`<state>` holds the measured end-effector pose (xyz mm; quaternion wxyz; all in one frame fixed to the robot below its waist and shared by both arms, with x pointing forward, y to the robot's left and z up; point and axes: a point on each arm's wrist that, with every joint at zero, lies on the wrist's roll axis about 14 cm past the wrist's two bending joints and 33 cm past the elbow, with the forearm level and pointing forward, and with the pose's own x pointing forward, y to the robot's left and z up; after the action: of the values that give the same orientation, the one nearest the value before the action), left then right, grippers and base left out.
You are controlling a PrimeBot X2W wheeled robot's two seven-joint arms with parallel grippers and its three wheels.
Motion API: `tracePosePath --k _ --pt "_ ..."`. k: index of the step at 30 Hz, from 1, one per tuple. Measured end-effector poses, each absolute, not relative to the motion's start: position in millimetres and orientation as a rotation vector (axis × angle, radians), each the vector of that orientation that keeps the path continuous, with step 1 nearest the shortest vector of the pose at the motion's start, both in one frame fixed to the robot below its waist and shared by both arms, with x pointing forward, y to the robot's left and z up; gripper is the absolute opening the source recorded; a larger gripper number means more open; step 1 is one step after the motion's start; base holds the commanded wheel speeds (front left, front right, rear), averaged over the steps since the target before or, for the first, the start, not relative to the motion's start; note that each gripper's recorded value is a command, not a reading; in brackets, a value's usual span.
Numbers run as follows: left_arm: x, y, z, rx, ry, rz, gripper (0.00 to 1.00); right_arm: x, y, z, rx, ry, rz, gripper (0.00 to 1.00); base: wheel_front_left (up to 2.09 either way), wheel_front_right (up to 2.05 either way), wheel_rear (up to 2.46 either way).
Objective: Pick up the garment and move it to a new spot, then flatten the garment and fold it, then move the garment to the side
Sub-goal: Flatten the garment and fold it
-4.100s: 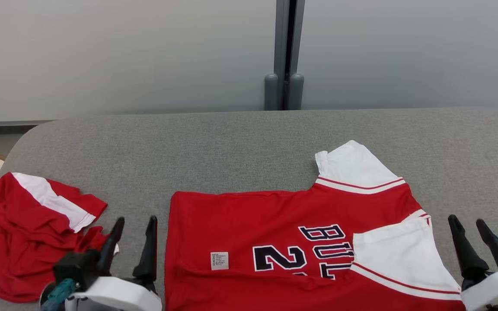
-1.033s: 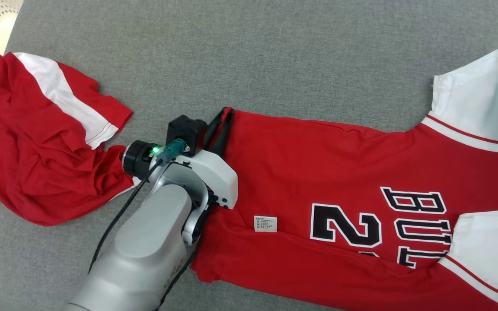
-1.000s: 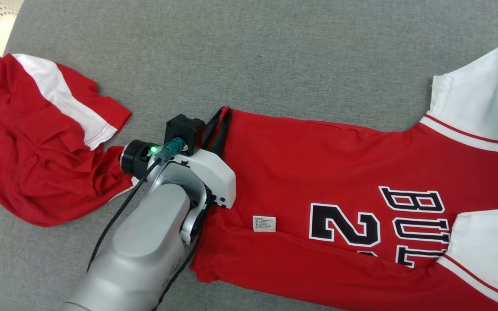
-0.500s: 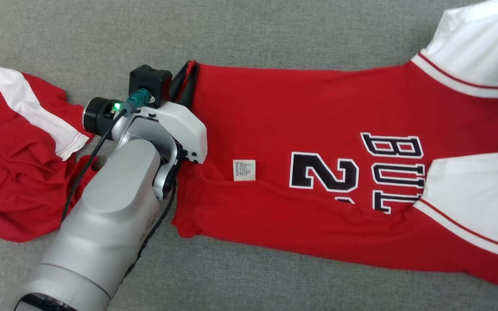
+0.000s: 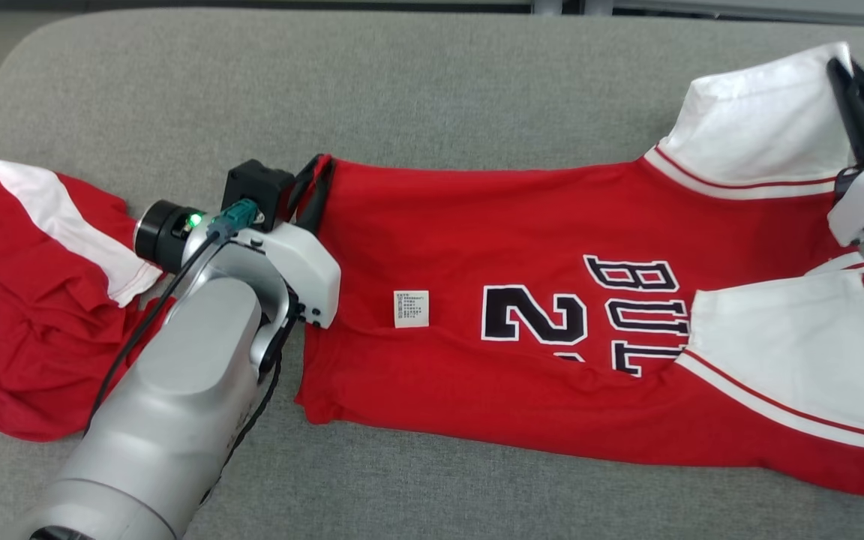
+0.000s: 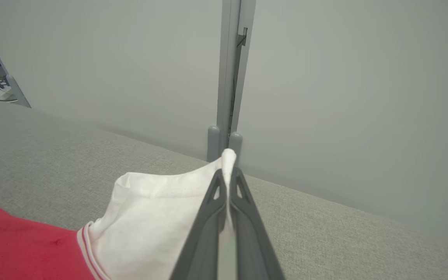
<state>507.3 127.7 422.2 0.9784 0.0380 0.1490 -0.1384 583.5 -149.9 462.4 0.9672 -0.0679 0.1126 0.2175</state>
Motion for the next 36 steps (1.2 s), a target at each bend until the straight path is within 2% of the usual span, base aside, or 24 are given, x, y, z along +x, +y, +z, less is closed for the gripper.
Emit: tracePosePath --k 11,23,36 --pt "477 124 453 0.087 0.232 -0.324 0.0 509 -157 475 0.008 0.245 0.454 0.0 0.0 0.0 0.0" --pt "433 125 460 0.134 0.232 -0.359 0.0 422 -169 445 0.099 0.441 0.471 0.0 0.0 0.0 0.0" --pt "396 125 450 0.176 0.307 -0.401 0.0 369 -177 442 0.162 0.638 0.495 0.0 0.0 0.0 0.0"
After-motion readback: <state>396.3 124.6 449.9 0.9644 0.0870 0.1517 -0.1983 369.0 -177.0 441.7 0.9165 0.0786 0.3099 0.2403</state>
